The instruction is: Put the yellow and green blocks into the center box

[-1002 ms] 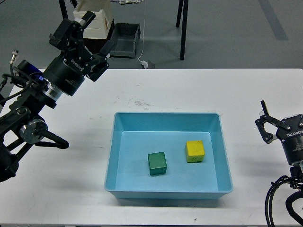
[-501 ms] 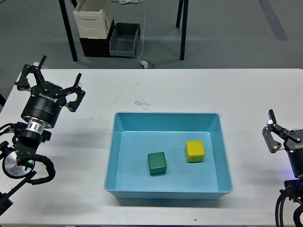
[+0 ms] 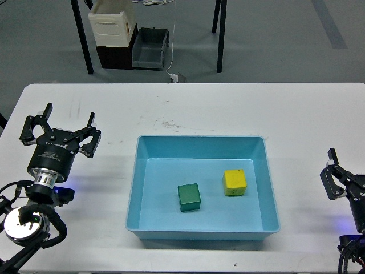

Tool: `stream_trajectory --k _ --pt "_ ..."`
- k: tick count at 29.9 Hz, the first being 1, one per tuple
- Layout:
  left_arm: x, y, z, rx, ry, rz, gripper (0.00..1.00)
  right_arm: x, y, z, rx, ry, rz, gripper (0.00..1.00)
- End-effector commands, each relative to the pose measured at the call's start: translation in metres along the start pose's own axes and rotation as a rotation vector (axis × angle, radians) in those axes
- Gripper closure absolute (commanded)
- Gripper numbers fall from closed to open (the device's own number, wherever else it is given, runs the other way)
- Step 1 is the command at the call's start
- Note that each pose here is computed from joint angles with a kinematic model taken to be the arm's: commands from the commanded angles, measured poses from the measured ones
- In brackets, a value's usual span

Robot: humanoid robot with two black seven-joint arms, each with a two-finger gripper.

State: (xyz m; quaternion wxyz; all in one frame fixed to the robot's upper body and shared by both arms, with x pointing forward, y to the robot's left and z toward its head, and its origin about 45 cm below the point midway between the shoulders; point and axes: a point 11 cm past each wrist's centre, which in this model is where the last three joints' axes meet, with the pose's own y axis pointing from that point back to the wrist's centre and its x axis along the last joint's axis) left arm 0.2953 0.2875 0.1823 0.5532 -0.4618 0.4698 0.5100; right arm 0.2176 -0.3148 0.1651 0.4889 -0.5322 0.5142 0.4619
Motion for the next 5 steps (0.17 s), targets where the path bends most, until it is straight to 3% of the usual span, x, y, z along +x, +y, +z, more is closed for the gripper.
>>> stream_trajectory --k 1,5 --pt "-0.0038 0.0084 -0.0024 0.014 0.028 -0.021 0.00 0.0002 -0.0001 0.0013 0.000 -0.004 0.000 0.00" --pt "-0.0004 0.0118 -0.0004 0.003 0.036 -0.007 0.00 0.0006 0.0000 0.0007 0.002 -0.003 0.001 0.00"
